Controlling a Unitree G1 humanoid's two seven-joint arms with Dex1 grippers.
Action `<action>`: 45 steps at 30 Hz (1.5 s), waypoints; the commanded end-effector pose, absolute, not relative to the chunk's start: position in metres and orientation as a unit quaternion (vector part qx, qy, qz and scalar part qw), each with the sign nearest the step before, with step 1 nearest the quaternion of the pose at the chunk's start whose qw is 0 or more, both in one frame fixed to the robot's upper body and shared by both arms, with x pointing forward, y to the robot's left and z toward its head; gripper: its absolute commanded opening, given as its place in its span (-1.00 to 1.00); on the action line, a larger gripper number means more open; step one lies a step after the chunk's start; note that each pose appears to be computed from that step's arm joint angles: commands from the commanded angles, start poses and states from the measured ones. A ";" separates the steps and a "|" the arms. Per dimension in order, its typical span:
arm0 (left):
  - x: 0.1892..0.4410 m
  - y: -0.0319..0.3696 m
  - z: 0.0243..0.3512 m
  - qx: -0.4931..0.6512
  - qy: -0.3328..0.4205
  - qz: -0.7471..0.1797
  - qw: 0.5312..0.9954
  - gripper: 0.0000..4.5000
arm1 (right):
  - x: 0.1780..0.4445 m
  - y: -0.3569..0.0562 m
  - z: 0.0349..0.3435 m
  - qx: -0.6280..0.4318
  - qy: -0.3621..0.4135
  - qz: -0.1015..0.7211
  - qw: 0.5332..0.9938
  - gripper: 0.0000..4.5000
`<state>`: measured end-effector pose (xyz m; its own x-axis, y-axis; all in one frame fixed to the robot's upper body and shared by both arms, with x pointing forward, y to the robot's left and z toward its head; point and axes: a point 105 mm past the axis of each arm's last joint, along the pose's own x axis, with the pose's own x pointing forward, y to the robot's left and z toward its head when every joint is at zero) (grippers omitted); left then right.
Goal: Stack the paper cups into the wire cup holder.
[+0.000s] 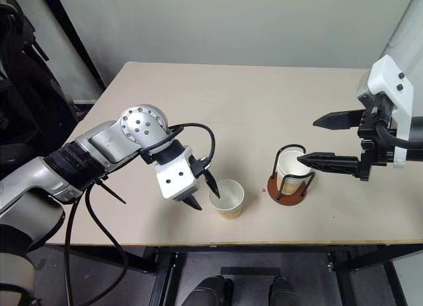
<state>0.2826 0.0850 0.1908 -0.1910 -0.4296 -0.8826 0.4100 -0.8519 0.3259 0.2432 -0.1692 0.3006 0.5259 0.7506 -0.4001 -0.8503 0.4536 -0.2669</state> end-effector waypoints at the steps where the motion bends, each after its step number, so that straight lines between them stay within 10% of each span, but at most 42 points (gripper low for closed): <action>1: 0.275 0.090 0.191 0.583 -0.012 -0.776 0.240 -0.57 | 0.241 -0.171 0.312 -0.234 0.091 0.461 0.851 1.00; 4: 0.275 0.090 0.184 0.588 -0.015 -0.776 0.229 -0.99 | 0.240 -0.170 0.313 -0.234 0.089 0.462 0.851 1.00; 26: 0.305 0.080 0.209 0.626 -0.034 -0.731 0.269 -0.99 | 0.242 -0.177 0.312 -0.236 0.091 0.460 0.851 1.00; 45: 0.298 0.043 0.324 0.491 -0.047 -0.759 0.425 -0.99 | 0.254 -0.208 0.297 -0.234 0.140 0.437 0.857 1.00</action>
